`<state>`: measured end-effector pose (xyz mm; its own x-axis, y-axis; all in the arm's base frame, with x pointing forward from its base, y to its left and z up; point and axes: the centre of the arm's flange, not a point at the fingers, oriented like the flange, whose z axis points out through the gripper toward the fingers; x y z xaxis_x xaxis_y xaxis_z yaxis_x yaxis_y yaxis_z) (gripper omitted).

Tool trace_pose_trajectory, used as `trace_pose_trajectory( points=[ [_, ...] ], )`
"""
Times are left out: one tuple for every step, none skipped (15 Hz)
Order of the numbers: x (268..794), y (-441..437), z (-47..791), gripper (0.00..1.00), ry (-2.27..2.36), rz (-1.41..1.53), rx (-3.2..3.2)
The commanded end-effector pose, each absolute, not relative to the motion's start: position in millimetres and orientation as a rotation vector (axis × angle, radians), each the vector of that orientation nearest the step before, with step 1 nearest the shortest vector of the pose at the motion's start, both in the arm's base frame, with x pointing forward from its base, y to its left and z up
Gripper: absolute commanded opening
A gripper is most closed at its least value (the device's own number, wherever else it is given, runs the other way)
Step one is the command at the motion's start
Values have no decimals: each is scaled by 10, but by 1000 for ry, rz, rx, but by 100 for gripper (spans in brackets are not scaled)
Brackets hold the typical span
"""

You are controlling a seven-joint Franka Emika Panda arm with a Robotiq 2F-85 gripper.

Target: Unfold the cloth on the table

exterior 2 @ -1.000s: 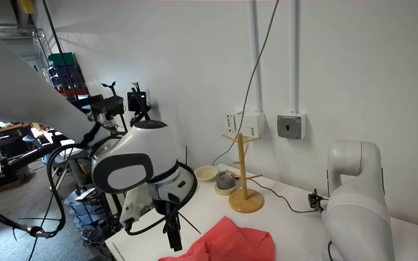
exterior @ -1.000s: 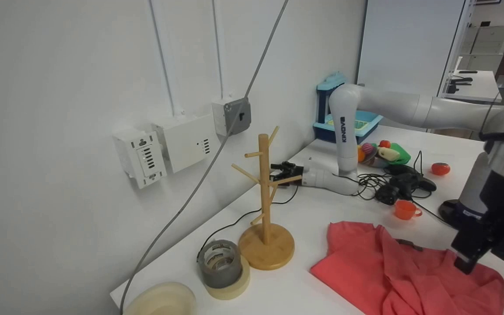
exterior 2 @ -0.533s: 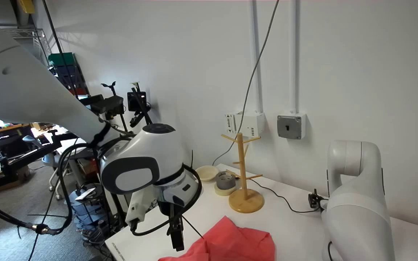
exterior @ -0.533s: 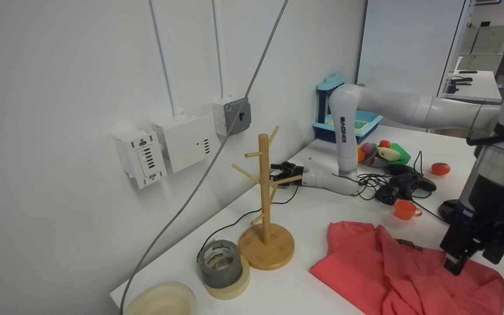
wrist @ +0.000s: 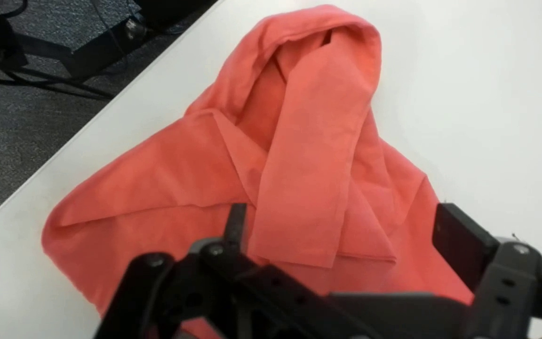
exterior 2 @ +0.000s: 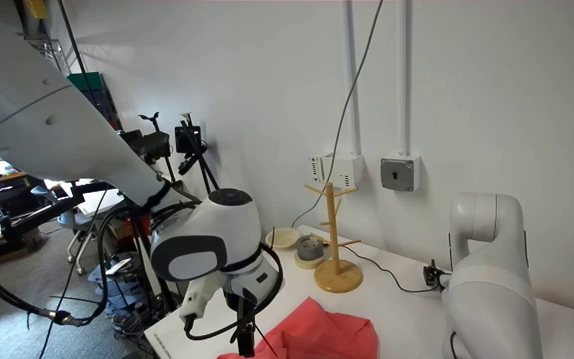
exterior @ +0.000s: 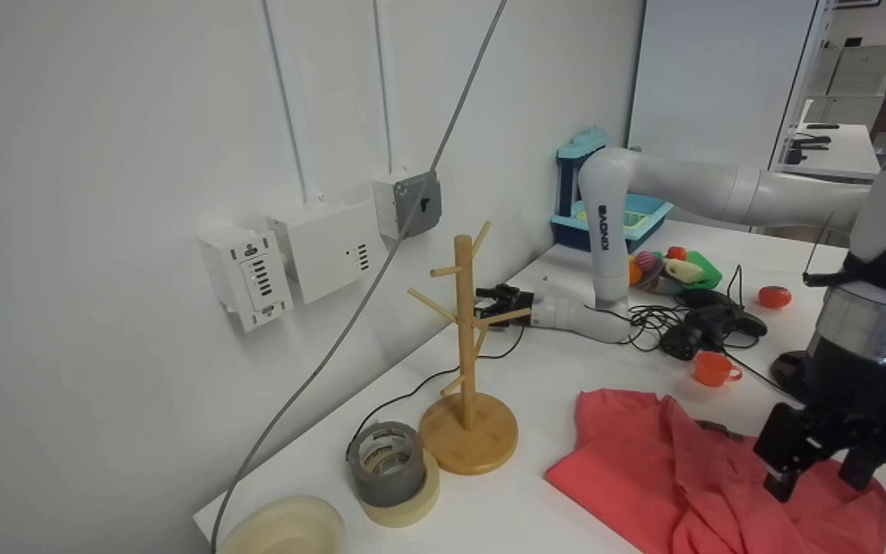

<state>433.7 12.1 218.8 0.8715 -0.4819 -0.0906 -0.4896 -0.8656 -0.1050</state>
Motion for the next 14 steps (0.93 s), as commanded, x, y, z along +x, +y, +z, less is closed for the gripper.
trace_pose_trajectory(
  points=[
    [4466, 101, 2024, 100, 866, 30, -2850],
    [4512, 66, 1985, 100, 894, 17, -2836],
    [4536, 45, 1957, 100, 921, 7, -2824],
    [4543, 32, 1932, 100, 947, -2, -2813],
    [4554, 15, 1887, 100, 970, -2, -2805],
    [4561, 5, 1850, 100, 988, -4, -2797],
    [4563, 2, 1801, 100, 1006, -4, -2793],
    [4563, 3, 1764, 100, 1020, -3, -2790],
    [4568, 6, 1719, 100, 1032, -3, -2789],
    [4620, -34, 1658, 100, 1041, -1, -2788],
    [4657, -59, 1611, 100, 1051, -1, -2789],
    [4698, -85, 1572, 100, 1058, 1, -2789],
    [4745, -115, 1530, 100, 1068, 3, -2787],
    [4791, -144, 1494, 100, 1076, 6, -2786]
  ],
)
